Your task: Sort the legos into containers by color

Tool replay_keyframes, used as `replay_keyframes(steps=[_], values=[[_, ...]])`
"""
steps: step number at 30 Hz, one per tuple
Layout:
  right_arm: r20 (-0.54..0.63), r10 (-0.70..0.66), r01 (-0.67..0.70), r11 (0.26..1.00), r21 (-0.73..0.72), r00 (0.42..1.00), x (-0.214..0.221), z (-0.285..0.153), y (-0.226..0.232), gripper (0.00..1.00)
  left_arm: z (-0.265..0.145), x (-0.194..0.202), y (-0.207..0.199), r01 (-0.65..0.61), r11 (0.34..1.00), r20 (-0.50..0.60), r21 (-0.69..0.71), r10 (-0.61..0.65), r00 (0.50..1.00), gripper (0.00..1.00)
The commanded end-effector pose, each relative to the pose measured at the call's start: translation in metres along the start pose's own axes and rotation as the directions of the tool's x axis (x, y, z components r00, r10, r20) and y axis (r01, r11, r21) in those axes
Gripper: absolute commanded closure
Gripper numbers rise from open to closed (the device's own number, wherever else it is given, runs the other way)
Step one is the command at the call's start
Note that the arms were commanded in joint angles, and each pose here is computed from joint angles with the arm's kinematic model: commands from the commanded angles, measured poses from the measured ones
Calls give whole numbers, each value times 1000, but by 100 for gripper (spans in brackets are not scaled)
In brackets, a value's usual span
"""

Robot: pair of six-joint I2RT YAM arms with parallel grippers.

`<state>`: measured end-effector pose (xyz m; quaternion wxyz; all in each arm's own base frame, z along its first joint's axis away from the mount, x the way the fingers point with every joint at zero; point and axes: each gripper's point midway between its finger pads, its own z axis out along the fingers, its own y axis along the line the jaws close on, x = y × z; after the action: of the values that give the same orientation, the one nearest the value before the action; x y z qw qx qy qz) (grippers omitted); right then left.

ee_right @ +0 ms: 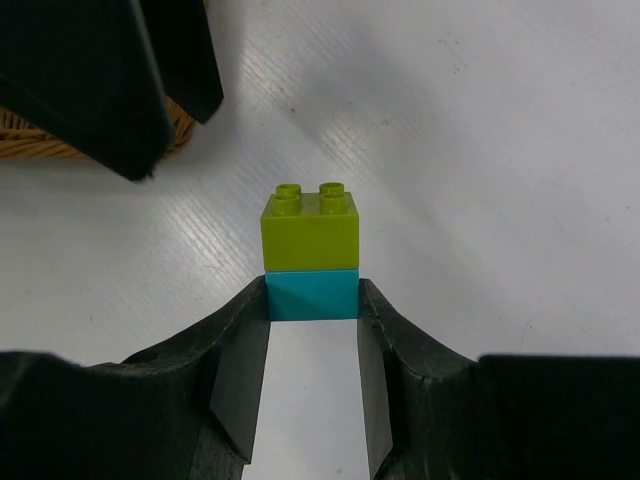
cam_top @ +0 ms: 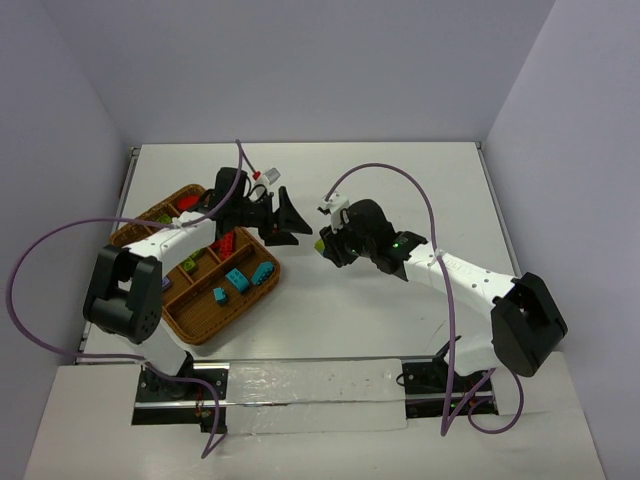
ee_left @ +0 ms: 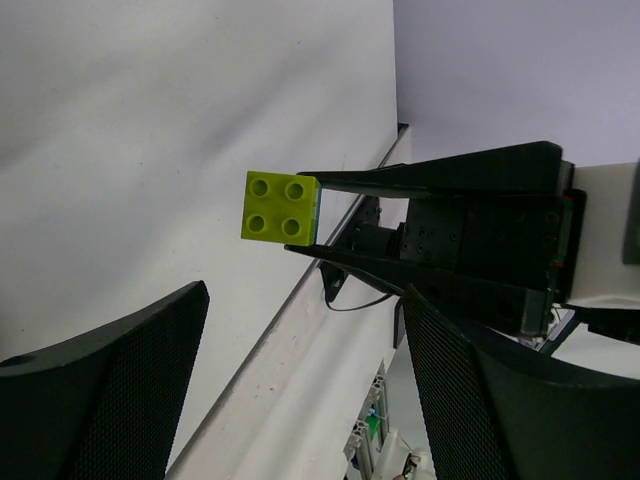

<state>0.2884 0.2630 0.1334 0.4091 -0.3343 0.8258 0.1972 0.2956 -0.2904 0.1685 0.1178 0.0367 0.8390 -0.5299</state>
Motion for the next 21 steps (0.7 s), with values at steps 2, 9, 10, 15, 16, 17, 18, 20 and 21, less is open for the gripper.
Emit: replay_keyframes(steps=[2,9,10,15,16,17,18,20,21], values=[[139,-12,16,1000,-23,990,-49,-14,6,98,17,-1,-11,-44,998,-22,44,45,999,17],[154,-21,25,999,-22,988,-53,-17,8,98,29,-1,-13,-14,996,-36,86,17,999,20],[154,-23,27,999,-22,988,-53,-18,8,98,31,-1,-12,-10,996,-37,86,13,999,21],[151,-26,29,999,-19,988,-52,-18,7,98,35,1,-18,-16,993,-56,117,23,998,28],[152,-24,28,999,-19,988,-52,-18,7,98,36,1,-18,-16,993,-60,118,24,998,29],[152,-25,28,999,-19,988,-52,-18,7,98,38,1,-18,-15,993,-62,119,22,998,30],[154,-26,29,999,-20,988,-53,-18,7,98,39,2,-19,-12,993,-67,121,21,998,31],[153,-25,29,999,-21,988,-55,-19,8,98,42,2,-20,-15,992,-71,125,24,997,34],[155,-25,29,999,-20,988,-55,-19,8,98,42,2,-21,-17,992,-72,126,27,997,36]])
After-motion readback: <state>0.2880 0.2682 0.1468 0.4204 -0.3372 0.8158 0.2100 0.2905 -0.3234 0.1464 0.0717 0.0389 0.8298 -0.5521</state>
